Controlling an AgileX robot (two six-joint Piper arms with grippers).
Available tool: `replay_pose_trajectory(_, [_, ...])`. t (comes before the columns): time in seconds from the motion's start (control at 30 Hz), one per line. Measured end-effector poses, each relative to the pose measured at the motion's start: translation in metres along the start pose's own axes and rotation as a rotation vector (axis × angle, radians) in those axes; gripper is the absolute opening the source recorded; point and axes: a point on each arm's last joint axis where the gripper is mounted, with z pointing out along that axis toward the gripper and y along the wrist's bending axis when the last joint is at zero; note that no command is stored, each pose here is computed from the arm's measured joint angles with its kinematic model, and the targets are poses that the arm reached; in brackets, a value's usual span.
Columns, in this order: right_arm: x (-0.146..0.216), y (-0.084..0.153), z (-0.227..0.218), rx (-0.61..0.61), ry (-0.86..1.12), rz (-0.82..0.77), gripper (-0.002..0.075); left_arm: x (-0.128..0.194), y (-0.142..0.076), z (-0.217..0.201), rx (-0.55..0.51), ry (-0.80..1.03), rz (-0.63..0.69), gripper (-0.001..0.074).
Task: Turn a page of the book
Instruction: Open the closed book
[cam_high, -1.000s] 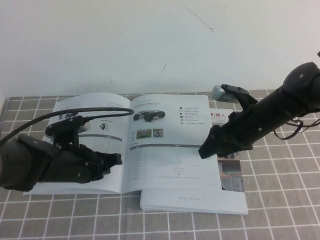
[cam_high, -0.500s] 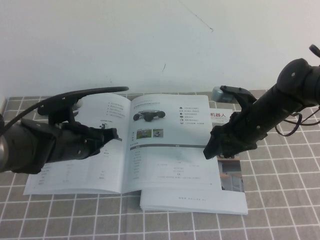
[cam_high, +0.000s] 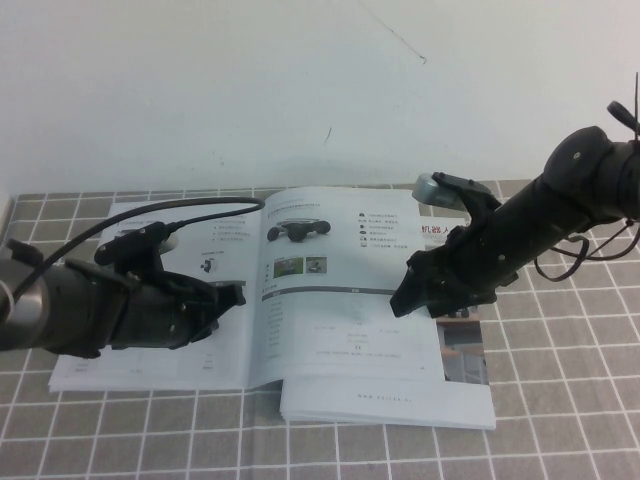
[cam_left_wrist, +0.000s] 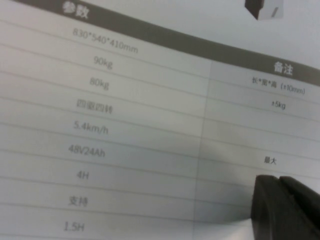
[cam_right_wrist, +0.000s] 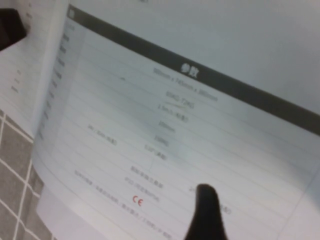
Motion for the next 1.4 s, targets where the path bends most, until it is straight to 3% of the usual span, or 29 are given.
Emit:
replay_pose_trajectory(0.27, [-0.002,0.006,0.004,-0.017,-0.016,-0.027,0.0491,0.0,-0.001,0.001,0.004,0.004,-0.002,-0.0002])
replay_pose_trajectory(0.67, [-0.018,0.004,-0.014,0.1,0.005,-0.028,0.0484,0.002,-0.001,0.003,0.016,0.021,-0.007,-0.0001])
replay_pose_trajectory(0.93, [-0.015,-0.004,0.003,0.063,0.045,0.039,0.0484,0.002,-0.001,0.003,0.016,0.021,-0.011,0.0])
replay_pose_trajectory(1.4, [-0.02,0.015,0.007,-0.048,0.016,0.044,0.0483,0.007,-0.011,0.004,0.006,0.008,0.047,0.0])
